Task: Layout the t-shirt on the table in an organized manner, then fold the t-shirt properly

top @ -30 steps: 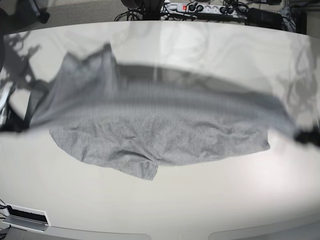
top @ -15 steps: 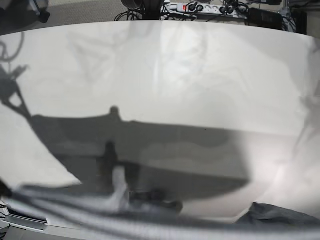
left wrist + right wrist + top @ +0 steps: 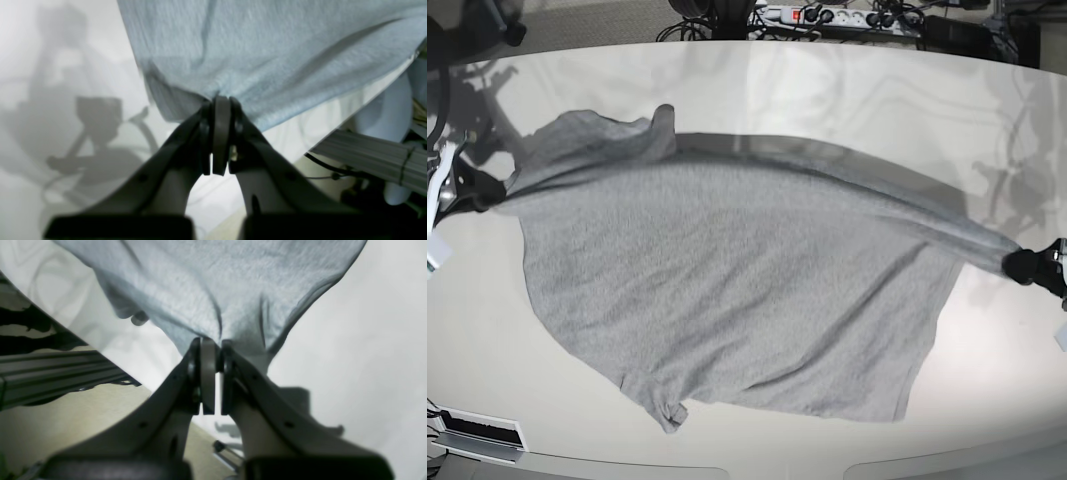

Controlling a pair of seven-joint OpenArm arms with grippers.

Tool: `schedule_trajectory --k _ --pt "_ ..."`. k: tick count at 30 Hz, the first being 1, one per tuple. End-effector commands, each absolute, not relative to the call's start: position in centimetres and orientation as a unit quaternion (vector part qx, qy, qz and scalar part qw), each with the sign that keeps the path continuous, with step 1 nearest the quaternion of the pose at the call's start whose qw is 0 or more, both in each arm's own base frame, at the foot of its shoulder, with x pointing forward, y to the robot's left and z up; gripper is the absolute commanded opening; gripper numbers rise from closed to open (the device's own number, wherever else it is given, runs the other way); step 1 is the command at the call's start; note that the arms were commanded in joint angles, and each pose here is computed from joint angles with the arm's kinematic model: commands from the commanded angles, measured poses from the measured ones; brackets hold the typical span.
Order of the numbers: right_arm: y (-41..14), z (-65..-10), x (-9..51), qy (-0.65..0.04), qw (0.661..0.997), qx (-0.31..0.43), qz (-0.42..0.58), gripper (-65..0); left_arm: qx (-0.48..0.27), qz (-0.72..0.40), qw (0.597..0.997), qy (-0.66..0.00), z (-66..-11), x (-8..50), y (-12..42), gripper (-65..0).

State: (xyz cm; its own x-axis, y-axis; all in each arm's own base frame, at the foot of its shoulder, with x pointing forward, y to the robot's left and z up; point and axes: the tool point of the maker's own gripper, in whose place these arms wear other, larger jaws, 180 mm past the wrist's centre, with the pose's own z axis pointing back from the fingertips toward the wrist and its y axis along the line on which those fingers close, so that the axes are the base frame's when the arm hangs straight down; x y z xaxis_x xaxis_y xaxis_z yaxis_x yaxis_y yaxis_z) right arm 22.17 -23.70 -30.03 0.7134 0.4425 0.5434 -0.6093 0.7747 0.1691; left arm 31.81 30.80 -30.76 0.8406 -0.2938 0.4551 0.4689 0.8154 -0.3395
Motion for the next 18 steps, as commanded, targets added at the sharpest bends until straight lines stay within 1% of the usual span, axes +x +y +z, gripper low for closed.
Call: schedule_trajectory --k 1,6,7,8,9,10,11,12,13,14,15,18 --pt "-23.8 -29.2 22.5 -0.259 0.903 0.167 0.3 -65.0 -0.214 -0.205 0.933 -0.205 -29.7 32.0 31.8 -65.0" --pt "-23.6 -30.3 21.2 -0.24 0.908 0.175 0.295 -65.0 -0.217 -0.202 0.935 -0.194 -30.4 31.2 31.8 -65.0" --pt "-23.6 -30.4 21.1 -0.238 0.909 0.176 0.294 -62.8 -0.217 -0.202 0.935 -0.193 -30.4 31.2 31.8 -65.0" --pt "-23.6 -30.5 20.9 -0.235 0.909 0.177 0.294 -55.6 -0.216 -0.202 0.935 -0.193 -30.4 31.2 31.8 -65.0" --pt "-23.6 -30.7 20.6 -0.231 0.91 0.178 0.293 -47.2 -0.217 -0.202 0.935 -0.193 -30.4 31.2 31.8 -63.2" --pt "-23.6 -30.9 20.3 -0.227 0.912 0.18 0.292 -38.8 -0.219 -0.202 0.935 -0.194 -30.4 31.2 31.7 -55.5" --pt "-23.7 -31.1 19.9 -0.221 0.913 0.181 0.291 -31.4 -0.219 -0.202 0.935 -0.194 -30.4 31.3 31.7 -46.4" --pt "-23.7 -31.3 19.5 -0.214 0.915 0.182 0.291 -26.2 -0.218 -0.202 0.935 -0.194 -30.4 31.2 31.8 -37.3" --pt "-23.8 -31.5 19.2 -0.209 0.916 0.182 0.291 -24.1 -0.218 -0.202 0.935 -0.194 -30.4 31.2 31.8 -29.5" --pt "-23.9 -31.6 19.2 -0.207 0.917 0.179 0.291 -24.1 -0.216 -0.201 0.936 -0.194 -30.3 31.2 32.0 -24.3" --pt "-24.3 -31.7 19.2 -0.204 0.919 0.168 0.292 -24.1 -0.213 -0.201 0.936 -0.194 -30.1 31.2 32.2 -21.9" --pt "-24.7 -31.6 19.7 -0.206 0.924 0.156 0.283 -24.3 -0.203 -0.2 0.939 -0.194 -29.7 31.1 33.0 -21.5"
